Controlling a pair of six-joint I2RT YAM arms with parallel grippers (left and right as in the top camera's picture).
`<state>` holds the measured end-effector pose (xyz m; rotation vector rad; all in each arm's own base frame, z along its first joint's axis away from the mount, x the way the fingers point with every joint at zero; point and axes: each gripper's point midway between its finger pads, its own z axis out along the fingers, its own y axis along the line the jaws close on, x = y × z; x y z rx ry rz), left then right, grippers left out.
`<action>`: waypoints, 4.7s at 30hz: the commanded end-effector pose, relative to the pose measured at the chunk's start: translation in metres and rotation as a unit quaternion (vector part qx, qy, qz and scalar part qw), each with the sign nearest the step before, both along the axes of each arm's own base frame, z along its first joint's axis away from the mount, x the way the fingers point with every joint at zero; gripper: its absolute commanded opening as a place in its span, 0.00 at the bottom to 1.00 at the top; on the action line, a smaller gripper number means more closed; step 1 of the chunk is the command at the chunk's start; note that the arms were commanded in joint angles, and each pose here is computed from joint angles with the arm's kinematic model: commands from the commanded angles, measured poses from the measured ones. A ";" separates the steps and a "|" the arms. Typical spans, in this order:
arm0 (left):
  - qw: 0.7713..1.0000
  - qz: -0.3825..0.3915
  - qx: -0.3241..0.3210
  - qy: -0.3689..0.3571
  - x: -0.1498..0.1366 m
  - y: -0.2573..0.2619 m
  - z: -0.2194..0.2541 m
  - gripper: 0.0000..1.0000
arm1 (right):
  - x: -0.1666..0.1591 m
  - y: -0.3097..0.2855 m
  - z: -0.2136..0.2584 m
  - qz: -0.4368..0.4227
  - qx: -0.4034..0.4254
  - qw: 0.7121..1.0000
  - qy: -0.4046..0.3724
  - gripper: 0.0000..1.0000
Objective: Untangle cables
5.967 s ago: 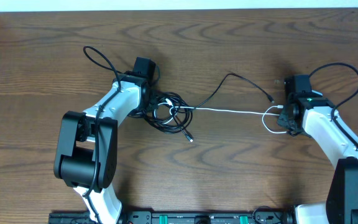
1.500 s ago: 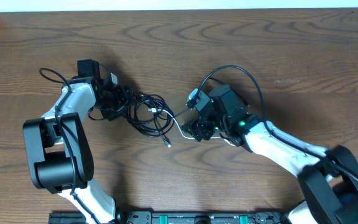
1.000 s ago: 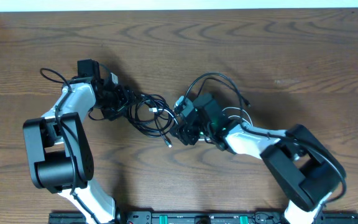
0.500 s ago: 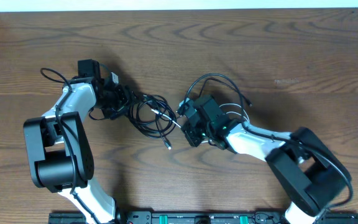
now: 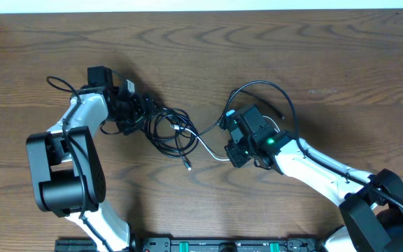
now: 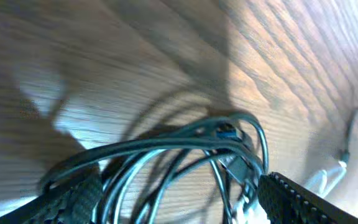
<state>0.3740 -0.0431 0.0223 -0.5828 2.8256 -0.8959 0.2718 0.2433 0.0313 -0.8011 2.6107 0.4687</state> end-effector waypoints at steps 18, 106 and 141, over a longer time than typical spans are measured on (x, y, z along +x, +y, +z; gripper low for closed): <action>0.992 -0.108 -0.055 -0.027 -0.017 -0.063 0.013 0.75 | 0.021 0.039 0.023 -0.065 0.124 0.989 0.037 0.52; 0.984 -0.157 0.047 -0.064 -0.018 -0.089 0.025 0.66 | -0.031 0.053 0.034 -0.042 0.213 0.945 0.247 0.01; 0.986 -0.126 0.097 -0.056 -0.010 -0.072 0.009 0.67 | -0.060 0.012 0.129 0.043 0.218 0.952 0.212 0.01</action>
